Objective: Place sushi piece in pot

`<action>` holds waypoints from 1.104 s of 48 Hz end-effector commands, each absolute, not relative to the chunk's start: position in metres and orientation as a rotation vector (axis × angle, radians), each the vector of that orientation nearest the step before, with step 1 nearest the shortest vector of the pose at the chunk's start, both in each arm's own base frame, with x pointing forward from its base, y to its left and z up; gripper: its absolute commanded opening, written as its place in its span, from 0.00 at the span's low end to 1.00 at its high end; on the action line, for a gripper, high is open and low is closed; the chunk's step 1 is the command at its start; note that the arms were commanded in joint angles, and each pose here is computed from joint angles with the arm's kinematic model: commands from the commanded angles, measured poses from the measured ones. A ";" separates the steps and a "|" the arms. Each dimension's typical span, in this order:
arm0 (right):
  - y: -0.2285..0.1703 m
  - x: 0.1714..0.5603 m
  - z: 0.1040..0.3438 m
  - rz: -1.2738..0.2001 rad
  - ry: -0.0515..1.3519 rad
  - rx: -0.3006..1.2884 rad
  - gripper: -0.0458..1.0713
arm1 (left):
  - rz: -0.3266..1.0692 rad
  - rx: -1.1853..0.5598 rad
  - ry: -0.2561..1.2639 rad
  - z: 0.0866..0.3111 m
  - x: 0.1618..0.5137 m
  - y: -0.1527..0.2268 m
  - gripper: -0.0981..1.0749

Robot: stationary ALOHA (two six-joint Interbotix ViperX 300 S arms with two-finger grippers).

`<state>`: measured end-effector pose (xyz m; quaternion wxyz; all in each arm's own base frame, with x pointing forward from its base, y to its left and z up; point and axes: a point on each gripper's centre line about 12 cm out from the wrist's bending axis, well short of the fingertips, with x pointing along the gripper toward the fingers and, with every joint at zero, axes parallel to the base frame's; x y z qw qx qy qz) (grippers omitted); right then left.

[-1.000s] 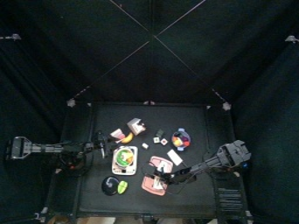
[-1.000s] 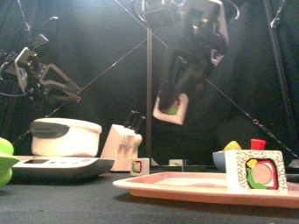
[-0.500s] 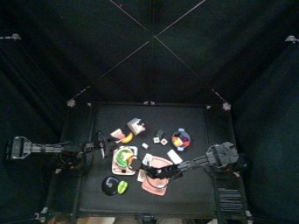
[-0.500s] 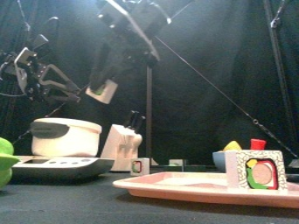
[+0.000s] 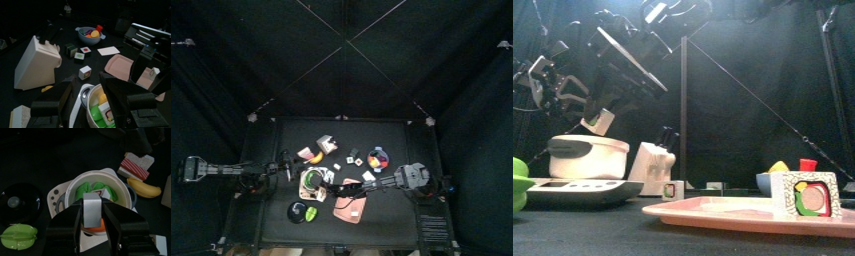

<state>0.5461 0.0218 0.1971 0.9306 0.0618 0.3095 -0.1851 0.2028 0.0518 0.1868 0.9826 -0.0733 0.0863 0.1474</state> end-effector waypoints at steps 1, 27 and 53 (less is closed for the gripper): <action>0.019 0.546 0.215 -0.377 0.599 0.144 0.69 | 0.300 -0.146 0.154 0.193 0.206 0.053 0.77; 0.014 0.542 0.217 -0.415 0.612 0.143 0.77 | 0.300 -0.144 0.157 0.192 0.206 0.053 0.77; 0.010 0.505 0.236 -0.481 0.659 0.206 0.77 | 0.299 -0.143 0.152 0.193 0.206 0.053 0.77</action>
